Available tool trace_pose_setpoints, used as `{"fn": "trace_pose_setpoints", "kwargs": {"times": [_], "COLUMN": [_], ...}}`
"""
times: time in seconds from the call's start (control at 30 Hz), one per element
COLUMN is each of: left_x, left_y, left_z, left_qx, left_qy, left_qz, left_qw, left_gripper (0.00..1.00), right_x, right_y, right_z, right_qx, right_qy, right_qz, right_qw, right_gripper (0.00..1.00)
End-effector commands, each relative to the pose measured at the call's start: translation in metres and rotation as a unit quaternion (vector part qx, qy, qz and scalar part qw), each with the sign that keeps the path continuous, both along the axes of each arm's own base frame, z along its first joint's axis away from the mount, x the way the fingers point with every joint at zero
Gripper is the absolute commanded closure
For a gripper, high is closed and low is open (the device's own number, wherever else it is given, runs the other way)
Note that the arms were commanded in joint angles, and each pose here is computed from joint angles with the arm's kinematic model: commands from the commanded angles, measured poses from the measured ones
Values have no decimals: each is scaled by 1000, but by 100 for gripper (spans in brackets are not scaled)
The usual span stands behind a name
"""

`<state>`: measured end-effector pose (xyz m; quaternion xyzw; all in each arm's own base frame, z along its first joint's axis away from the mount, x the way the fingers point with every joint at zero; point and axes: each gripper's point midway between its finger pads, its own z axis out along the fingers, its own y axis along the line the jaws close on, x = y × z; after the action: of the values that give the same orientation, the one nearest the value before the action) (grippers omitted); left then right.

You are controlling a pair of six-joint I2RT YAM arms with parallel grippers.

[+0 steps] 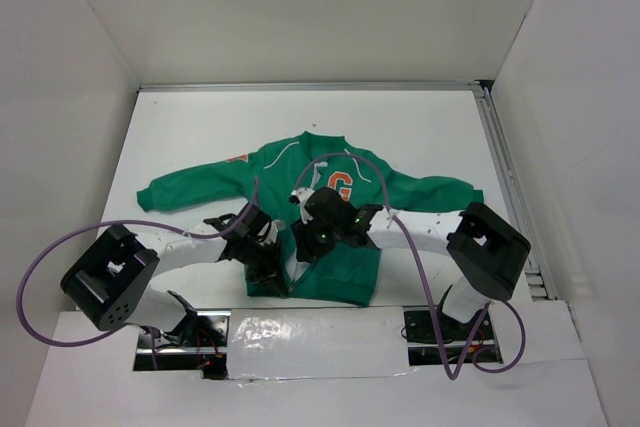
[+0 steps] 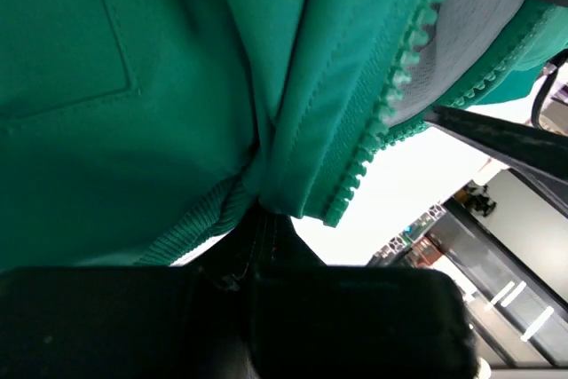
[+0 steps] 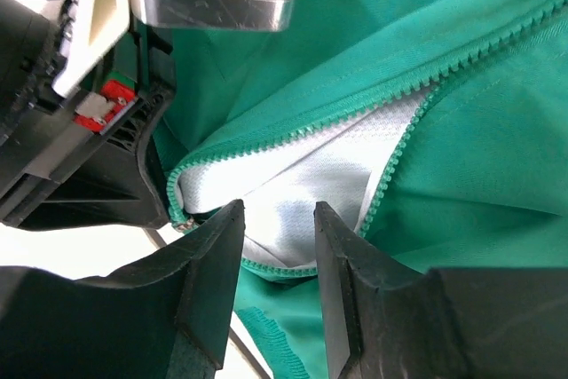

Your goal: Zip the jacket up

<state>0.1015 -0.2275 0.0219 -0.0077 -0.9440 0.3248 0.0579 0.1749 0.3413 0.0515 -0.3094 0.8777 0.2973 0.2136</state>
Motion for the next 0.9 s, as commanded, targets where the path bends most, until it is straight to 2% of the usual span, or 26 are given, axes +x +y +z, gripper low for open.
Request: {"fn": "trace_pose_setpoints", "kwargs": {"times": [0.0,0.17,0.27,0.57,0.87], "left_x": [-16,-14,-5,7,10], "left_y": [8,10,10,7,7], "left_z": [-11,-16,-13,-5,-4], "left_qx": [18,35,50,47,45], "left_qy": [38,44,35,1,-13], "left_qz": [2,9,17,13,7], "left_qw": [999,998,998,999,999], "left_gripper": [100,100,100,100,100], "right_x": [-10,-29,-41,-32,-38], "right_y": [-1,6,9,5,21], "right_z": [-4,2,3,-15,-13], "right_qx": [-2,15,22,-17,20], "right_qy": [12,9,-16,-54,-99], "right_qz": [9,75,125,121,163], "right_qw": [1000,997,992,991,981], "right_gripper": [55,54,47,47,47]}}
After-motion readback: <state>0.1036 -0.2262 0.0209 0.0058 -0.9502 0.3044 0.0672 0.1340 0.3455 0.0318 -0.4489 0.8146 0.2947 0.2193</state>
